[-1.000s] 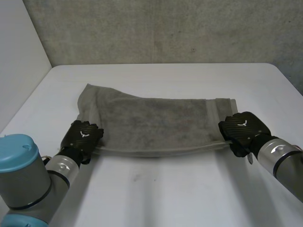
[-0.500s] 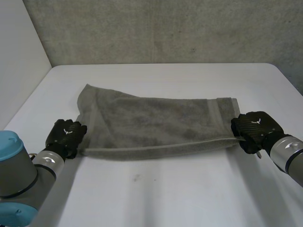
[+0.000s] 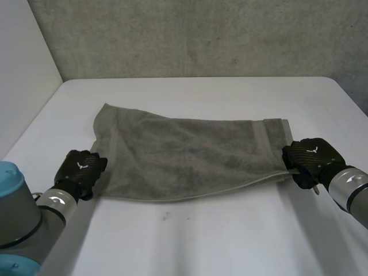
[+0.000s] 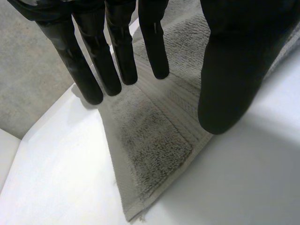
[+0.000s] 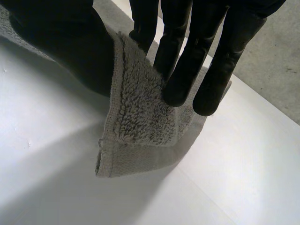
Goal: Fold the towel.
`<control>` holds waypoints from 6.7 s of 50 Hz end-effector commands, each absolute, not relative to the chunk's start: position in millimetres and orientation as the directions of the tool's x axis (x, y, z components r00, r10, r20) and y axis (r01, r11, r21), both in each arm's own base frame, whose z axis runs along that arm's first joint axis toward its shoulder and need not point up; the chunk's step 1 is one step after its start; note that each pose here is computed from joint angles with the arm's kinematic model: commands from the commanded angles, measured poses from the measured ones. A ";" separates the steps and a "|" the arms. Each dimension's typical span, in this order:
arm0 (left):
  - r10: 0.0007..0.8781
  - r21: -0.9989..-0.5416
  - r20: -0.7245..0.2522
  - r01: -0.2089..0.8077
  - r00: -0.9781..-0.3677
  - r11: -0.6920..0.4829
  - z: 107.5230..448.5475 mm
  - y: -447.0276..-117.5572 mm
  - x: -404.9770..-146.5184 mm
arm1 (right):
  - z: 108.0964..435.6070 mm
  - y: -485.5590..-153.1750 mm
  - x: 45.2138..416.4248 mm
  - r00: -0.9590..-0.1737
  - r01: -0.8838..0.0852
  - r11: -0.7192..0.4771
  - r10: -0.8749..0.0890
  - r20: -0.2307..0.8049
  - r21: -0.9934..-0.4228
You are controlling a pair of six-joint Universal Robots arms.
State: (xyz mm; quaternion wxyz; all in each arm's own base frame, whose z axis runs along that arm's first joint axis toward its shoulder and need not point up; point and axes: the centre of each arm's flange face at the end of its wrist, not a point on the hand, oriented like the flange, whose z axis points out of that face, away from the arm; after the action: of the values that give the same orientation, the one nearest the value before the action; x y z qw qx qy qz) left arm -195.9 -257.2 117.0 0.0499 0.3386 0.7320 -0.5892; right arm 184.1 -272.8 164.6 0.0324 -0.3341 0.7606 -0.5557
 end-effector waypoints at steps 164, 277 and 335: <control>0.600 -0.804 -0.436 0.590 -0.671 0.076 166.4 -264.3 -201.2 | 192.0 -262.2 194.2 -0.582 -0.693 0.222 -0.734 0.351 -0.686; 0.087 -0.710 -0.230 0.106 -0.969 -0.696 428.4 -392.7 -243.9 | 412.1 -373.3 259.8 -0.795 -0.552 -0.671 0.244 0.556 -0.495; 0.540 -0.835 -0.445 0.549 -0.714 0.037 187.0 -299.7 -198.0 | 188.5 -304.8 216.2 -0.452 -0.805 -0.038 -0.606 0.654 -0.592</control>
State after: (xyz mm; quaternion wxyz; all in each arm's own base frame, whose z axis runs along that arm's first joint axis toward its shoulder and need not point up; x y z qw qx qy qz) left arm -180.5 -247.3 203.7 0.0315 0.4122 0.7338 -0.5390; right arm 200.6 -257.9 218.7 -0.0826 -0.5321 0.7103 -0.4534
